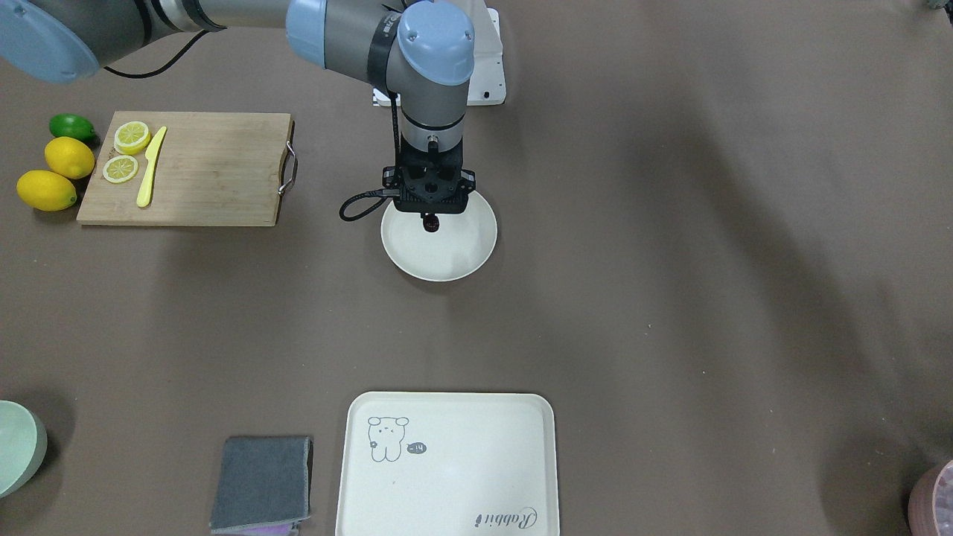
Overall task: Place red cherry on plate
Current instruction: 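Carry the cherries with the right gripper over the white plate, then lower the cherries onto the plate and open the right gripper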
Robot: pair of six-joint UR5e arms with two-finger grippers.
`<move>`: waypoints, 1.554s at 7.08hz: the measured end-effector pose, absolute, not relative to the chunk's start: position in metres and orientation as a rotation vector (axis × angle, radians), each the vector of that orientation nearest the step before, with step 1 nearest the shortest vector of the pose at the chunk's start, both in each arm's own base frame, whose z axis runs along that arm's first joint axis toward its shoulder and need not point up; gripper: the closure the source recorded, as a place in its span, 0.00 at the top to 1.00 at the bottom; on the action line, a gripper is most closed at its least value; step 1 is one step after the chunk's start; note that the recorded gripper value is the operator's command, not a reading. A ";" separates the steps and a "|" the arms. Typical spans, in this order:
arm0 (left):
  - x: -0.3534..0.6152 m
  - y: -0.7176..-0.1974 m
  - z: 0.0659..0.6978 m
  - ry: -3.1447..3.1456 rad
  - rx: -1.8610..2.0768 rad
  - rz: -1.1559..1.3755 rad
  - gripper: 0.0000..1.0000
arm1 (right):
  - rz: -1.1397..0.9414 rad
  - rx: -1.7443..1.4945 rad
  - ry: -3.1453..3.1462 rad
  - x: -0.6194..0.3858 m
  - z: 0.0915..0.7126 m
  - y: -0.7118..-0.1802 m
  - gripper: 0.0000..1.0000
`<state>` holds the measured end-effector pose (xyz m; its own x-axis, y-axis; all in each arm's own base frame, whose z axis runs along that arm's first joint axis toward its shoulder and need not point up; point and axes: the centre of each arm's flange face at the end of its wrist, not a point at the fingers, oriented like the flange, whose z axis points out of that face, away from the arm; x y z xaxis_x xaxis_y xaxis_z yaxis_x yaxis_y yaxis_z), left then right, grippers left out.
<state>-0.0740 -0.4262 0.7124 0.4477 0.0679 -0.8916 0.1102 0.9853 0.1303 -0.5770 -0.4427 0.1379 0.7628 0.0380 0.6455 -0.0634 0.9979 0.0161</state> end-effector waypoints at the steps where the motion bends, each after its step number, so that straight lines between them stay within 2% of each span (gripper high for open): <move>1: -0.074 -0.431 0.709 1.108 0.177 -0.028 0.98 | 0.061 0.048 -0.702 -0.586 0.146 -0.441 0.00; 2: -0.074 -0.438 0.705 1.109 0.176 -0.030 0.98 | 0.063 0.060 -0.703 -0.593 0.152 -0.439 0.01; 3: -0.073 -0.444 0.701 1.109 0.175 -0.031 0.98 | 0.062 0.070 -0.702 -0.598 0.158 -0.436 0.30; 4: -0.073 -0.448 0.698 1.109 0.174 -0.031 0.98 | 0.065 0.076 -0.701 -0.601 0.162 -0.433 0.48; 5: -0.073 -0.452 0.695 1.110 0.177 -0.029 0.98 | 0.074 0.079 -0.696 -0.605 0.166 -0.429 0.57; 8: -0.073 -0.456 0.691 1.109 0.182 -0.026 0.98 | 0.115 0.087 -0.690 -0.622 0.167 -0.400 1.00; 11: -0.074 -0.454 0.693 1.109 0.181 -0.027 0.98 | 0.112 0.097 -0.730 -0.600 0.160 -0.384 1.00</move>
